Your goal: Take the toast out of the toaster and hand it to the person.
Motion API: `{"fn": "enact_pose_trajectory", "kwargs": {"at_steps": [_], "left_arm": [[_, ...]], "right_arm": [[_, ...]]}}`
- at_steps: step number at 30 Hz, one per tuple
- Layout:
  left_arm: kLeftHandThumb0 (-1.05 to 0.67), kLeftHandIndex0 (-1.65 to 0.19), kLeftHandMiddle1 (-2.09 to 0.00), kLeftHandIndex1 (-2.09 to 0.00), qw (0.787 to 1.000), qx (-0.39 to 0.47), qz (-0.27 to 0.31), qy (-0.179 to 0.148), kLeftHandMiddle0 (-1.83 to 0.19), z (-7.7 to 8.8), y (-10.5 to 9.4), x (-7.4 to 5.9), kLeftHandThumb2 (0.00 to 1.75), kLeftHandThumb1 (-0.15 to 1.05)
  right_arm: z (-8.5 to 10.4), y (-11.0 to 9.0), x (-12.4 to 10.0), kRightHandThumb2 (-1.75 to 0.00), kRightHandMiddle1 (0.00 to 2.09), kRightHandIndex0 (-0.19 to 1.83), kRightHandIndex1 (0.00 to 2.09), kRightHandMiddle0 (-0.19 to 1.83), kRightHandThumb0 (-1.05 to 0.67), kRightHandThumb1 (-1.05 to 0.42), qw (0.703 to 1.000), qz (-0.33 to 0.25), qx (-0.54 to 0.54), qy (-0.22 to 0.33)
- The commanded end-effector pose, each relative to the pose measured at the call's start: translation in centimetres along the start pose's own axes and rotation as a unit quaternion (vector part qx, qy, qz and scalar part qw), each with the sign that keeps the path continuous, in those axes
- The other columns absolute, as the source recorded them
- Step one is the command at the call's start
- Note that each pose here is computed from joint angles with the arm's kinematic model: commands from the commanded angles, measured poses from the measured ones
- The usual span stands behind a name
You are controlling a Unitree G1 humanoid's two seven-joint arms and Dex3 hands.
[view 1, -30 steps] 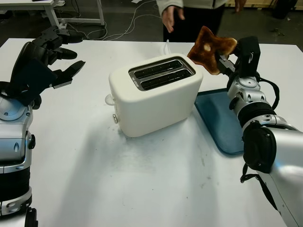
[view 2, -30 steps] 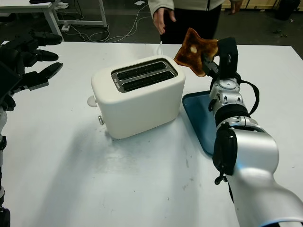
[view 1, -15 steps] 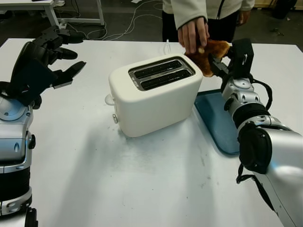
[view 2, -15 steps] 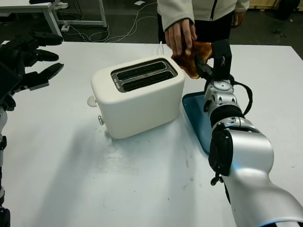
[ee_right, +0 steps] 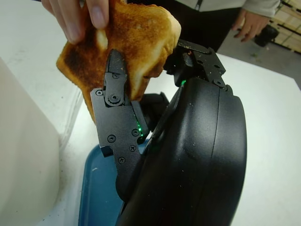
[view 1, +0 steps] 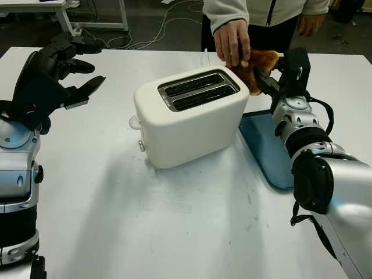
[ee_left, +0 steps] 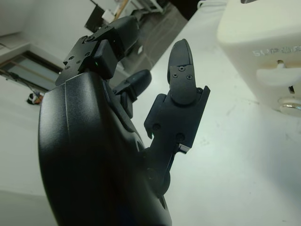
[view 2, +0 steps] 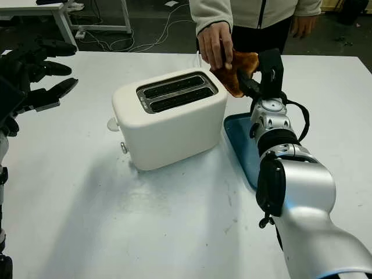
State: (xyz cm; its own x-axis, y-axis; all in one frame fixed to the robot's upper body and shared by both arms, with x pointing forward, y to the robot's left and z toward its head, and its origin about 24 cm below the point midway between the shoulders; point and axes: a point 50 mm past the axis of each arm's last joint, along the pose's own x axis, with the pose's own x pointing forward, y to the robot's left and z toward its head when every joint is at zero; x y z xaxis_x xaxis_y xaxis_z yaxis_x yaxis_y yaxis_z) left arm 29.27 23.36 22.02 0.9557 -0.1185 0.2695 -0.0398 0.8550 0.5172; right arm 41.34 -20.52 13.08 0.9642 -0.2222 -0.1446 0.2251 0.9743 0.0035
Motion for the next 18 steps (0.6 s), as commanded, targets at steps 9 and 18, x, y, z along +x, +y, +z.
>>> {"fn": "enact_pose_trajectory", "kwargs": {"at_steps": [9, 18], "left_arm": [[-0.30, -0.25, -1.16, -0.83, 1.000, -0.005, -0.001, -0.002, -0.13, -0.07, -0.14, -0.08, 0.48, 0.73], [-0.33, -0.24, -1.18, -0.86, 1.000, -0.006, -0.001, 0.000, -0.12, -0.19, -0.10, -0.08, 0.50, 0.71]], "right_arm": [[-0.44, 0.07, -0.11, -0.36, 1.75, 0.68, 1.75, 0.29, -0.18, -0.92, 1.000, -0.012, 0.013, -0.005], [-0.20, 0.19, -0.28, -0.23, 1.40, 0.62, 1.51, 0.42, -0.40, -0.92, 0.998, -0.030, 0.015, -0.044]]}}
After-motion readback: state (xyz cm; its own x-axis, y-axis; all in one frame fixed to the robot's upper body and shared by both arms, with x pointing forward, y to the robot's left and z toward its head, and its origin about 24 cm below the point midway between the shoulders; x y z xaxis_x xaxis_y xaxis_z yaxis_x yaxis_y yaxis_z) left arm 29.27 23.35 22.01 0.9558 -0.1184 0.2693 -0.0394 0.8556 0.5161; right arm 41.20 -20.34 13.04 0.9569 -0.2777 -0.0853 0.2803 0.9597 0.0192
